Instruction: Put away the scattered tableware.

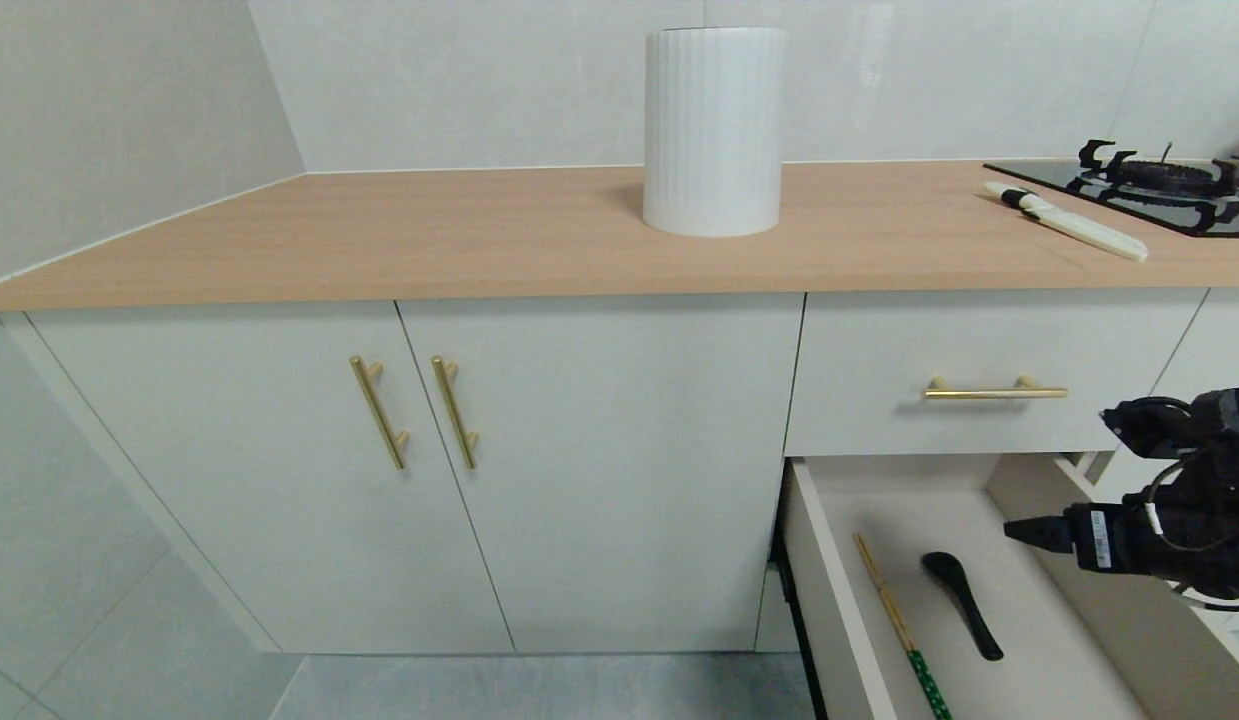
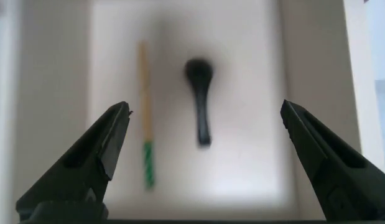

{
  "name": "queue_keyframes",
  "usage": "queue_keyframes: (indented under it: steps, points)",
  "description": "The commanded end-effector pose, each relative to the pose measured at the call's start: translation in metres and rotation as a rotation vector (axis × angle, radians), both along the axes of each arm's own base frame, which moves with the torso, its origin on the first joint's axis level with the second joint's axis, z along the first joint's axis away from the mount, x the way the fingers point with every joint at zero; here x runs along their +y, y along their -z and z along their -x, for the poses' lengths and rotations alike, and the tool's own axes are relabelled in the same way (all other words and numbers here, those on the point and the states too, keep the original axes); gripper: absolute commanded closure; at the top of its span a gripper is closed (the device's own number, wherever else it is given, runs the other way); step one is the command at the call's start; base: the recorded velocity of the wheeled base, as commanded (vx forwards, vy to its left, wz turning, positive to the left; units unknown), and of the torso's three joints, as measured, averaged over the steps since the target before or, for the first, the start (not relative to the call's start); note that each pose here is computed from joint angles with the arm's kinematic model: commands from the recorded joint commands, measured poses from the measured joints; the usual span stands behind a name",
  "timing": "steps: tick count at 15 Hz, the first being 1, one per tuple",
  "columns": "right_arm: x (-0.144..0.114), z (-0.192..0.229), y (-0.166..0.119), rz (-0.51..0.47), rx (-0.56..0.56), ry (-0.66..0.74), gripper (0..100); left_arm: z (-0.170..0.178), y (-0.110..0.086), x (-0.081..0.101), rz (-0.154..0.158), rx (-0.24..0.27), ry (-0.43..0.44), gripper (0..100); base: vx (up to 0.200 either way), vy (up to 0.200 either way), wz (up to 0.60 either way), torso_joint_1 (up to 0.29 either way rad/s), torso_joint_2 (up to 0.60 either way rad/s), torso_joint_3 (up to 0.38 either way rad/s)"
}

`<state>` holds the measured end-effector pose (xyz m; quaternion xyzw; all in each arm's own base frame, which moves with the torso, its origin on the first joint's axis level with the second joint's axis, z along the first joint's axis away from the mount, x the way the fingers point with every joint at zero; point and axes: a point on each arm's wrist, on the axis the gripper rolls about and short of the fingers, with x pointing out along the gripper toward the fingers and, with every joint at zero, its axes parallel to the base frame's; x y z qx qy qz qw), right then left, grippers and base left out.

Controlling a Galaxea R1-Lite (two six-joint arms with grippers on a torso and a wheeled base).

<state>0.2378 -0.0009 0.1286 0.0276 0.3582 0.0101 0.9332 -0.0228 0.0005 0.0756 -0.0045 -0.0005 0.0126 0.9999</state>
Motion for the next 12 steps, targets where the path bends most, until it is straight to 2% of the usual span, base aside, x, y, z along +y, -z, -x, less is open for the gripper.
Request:
queue_keyframes:
  steps: [1, 6, 12]
  points:
    - [0.010, 0.036, -0.048, -0.016, -0.076, -0.066, 0, 0.000, 0.000, 0.000, 0.000, -0.001, -0.001, 0, 0.000, 0.000, 0.00, 0.000, 0.00, 0.000]
    - [0.023, 0.066, -0.063, -0.013, 0.072, -0.143, 0, 0.000, 0.000, 0.000, 0.000, -0.001, -0.001, 0, 0.000, 0.000, 0.00, 0.000, 0.00, 0.000]
    - [0.036, 0.082, -0.057, 0.006, 0.246, -0.234, 0, 0.000, 0.000, 0.000, 0.000, 0.001, -0.001, 0, 0.000, 0.000, 0.00, 0.000, 0.00, 0.000]
